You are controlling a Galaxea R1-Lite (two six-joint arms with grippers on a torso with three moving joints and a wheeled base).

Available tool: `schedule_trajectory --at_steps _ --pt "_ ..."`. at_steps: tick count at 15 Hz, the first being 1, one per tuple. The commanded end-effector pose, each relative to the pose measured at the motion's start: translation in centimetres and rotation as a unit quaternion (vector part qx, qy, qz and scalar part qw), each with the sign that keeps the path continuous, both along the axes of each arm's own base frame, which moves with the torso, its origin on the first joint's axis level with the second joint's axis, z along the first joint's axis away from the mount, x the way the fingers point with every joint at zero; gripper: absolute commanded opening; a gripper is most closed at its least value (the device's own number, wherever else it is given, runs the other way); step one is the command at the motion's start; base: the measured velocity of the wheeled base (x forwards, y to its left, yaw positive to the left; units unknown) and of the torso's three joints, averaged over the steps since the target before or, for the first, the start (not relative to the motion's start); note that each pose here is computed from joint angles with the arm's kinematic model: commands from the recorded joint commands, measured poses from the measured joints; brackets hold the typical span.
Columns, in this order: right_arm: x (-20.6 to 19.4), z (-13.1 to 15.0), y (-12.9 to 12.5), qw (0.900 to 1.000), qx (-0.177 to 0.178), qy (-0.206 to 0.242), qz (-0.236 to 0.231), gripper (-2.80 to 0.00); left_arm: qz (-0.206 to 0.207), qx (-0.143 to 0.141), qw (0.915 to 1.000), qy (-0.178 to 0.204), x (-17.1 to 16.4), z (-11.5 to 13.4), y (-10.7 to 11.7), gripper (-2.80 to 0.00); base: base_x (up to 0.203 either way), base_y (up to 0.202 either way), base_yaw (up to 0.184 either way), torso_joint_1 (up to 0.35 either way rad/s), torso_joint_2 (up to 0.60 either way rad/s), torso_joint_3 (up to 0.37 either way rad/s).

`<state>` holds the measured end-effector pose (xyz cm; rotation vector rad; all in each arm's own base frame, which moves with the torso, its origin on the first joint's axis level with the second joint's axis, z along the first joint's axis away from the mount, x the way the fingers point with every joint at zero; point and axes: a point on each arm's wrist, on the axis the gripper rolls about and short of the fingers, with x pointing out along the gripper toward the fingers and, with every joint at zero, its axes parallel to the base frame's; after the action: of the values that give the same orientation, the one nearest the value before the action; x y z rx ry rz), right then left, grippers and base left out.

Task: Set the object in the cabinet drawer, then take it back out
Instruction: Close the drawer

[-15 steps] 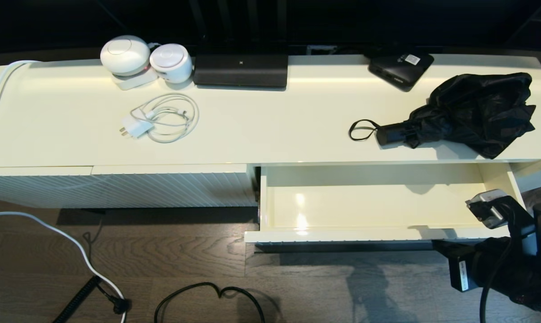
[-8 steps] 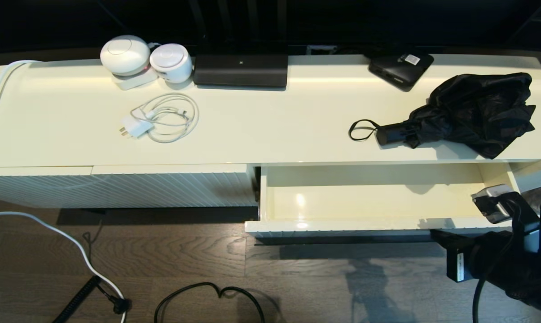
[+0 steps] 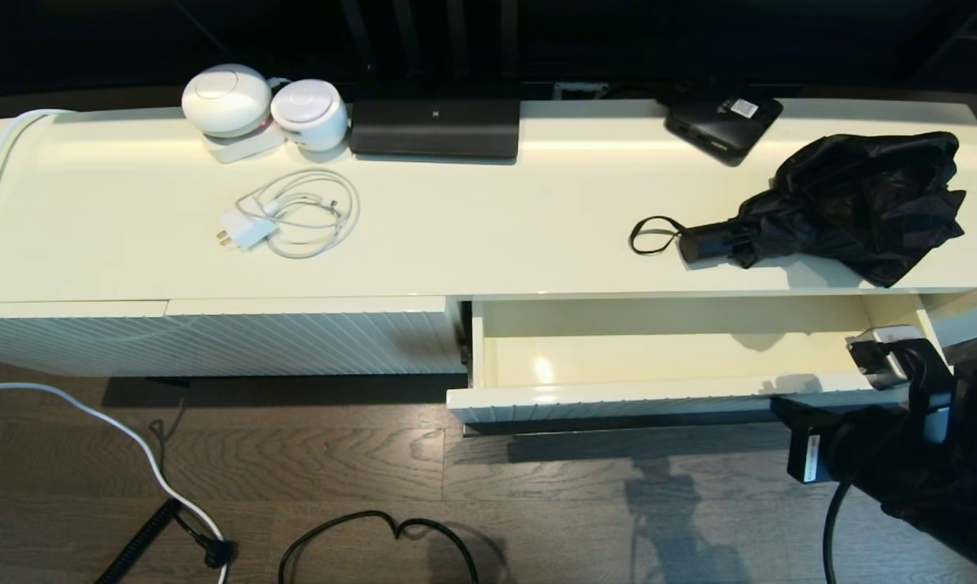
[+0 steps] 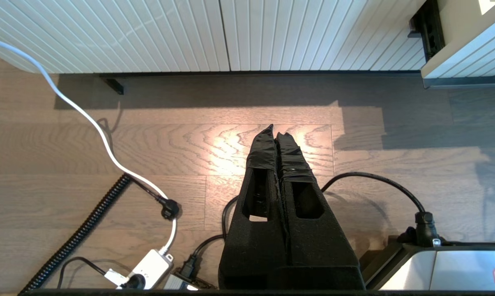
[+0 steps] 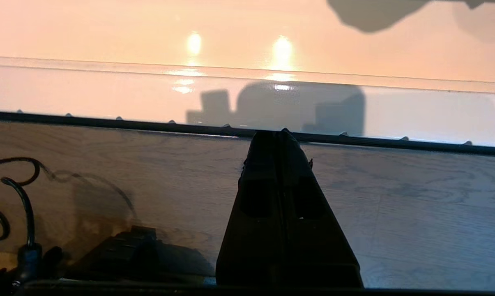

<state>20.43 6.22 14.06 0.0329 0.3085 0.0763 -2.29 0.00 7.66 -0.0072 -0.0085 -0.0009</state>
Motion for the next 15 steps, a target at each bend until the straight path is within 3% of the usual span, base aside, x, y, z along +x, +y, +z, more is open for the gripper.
schedule_trajectory --at_steps 1,4,6,10,15 --pt "0.6 0.2 0.1 1.000 0.005 -0.010 -0.010 -2.80 0.000 0.000 1.0000 0.000 0.0 0.0 0.0 -2.80 0.000 0.000 0.000 0.000 0.00 0.000" --pt "1.4 0.3 0.4 1.000 0.011 -0.023 -0.011 -2.80 0.000 0.000 1.0000 0.000 0.0 0.0 0.0 -2.80 0.000 0.000 0.000 0.000 0.00 0.000" --pt "1.4 0.9 0.8 0.999 0.043 -0.028 -0.012 -2.80 0.000 0.000 1.0000 0.000 0.0 0.0 0.0 -2.80 0.000 0.000 0.000 0.000 0.00 0.000" --pt "0.3 1.4 1.5 0.999 0.045 -0.007 0.012 -2.80 0.000 0.000 1.0000 0.000 0.0 0.0 0.0 -2.80 0.000 0.000 0.000 0.000 0.00 0.000" --pt "1.3 1.7 2.0 0.998 0.057 -0.012 0.013 -2.80 0.000 0.000 1.0000 0.000 0.0 0.0 0.0 -2.80 0.000 0.000 0.000 0.000 0.00 0.000"
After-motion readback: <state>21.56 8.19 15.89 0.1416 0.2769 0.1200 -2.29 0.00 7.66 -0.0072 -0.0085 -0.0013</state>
